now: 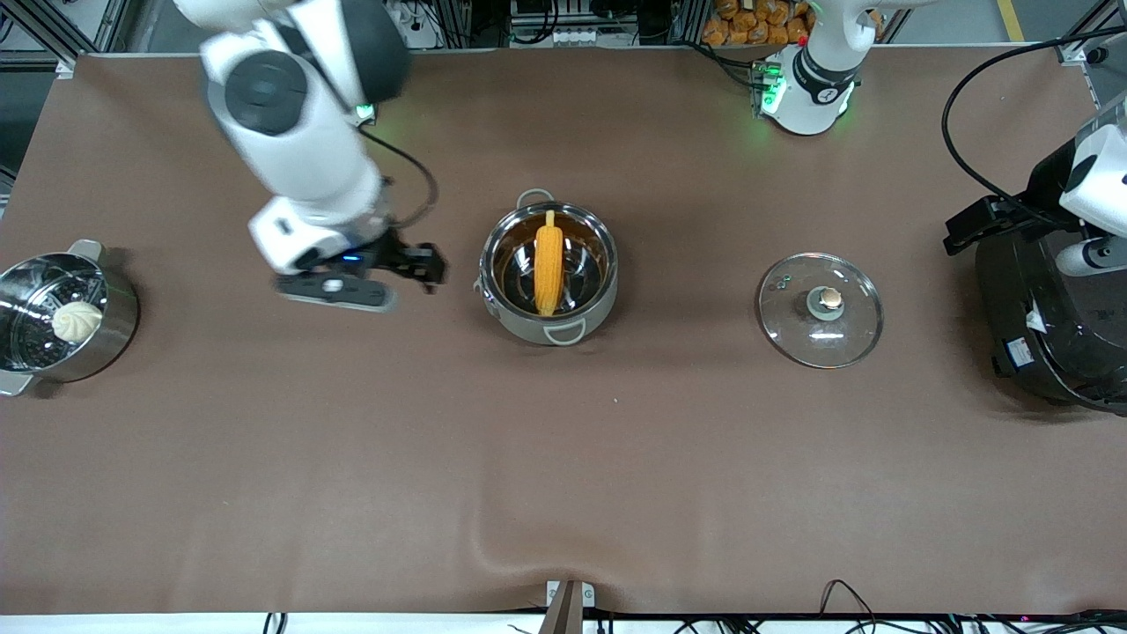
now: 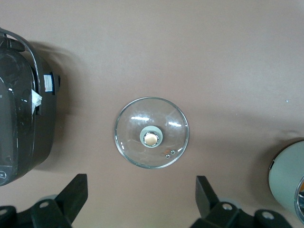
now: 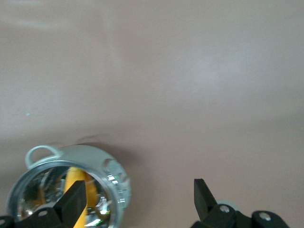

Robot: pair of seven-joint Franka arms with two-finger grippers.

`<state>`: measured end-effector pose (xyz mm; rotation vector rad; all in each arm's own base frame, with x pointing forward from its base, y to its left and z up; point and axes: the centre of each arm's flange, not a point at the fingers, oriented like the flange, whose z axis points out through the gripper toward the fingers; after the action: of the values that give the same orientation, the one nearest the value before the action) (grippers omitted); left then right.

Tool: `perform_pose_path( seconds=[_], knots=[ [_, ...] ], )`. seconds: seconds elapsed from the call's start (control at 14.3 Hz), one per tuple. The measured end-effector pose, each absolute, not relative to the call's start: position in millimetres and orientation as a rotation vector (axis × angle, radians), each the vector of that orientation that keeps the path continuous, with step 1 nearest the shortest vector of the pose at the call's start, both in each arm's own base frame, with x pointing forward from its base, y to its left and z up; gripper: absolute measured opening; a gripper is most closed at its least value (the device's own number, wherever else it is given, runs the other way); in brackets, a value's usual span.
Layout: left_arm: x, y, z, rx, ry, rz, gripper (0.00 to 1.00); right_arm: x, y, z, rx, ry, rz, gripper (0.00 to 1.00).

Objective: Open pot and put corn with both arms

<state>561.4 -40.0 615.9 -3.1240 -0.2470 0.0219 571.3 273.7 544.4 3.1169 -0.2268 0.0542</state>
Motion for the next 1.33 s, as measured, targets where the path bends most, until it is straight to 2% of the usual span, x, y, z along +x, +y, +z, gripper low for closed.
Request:
perform_pose_path(
  seconds=[0.28, 0.63, 1.05, 1.33],
  knots=[
    [562.1, -33.6, 622.8, -3.127, -0.237, -0.001, 1.00, 582.4, 163.6, 591.7, 3.106, -0.120, 0.062, 1.00],
    [562.3, -34.7, 627.1, -3.131, -0.227, -0.015, 1.00, 573.3, 52.9, 629.3, 3.136, -0.070, 0.045, 1.00],
    [562.1, -37.2, 627.2, -3.141, -0.211, -0.013, 1.00, 568.6, -33.4, 624.3, 3.134, 0.032, 0.013, 1.00],
    [561.8, -38.6, 627.3, -3.141, -0.207, -0.010, 1.00, 566.9, -55.7, 622.6, 3.132, 0.045, 0.010, 1.00]
  ],
)
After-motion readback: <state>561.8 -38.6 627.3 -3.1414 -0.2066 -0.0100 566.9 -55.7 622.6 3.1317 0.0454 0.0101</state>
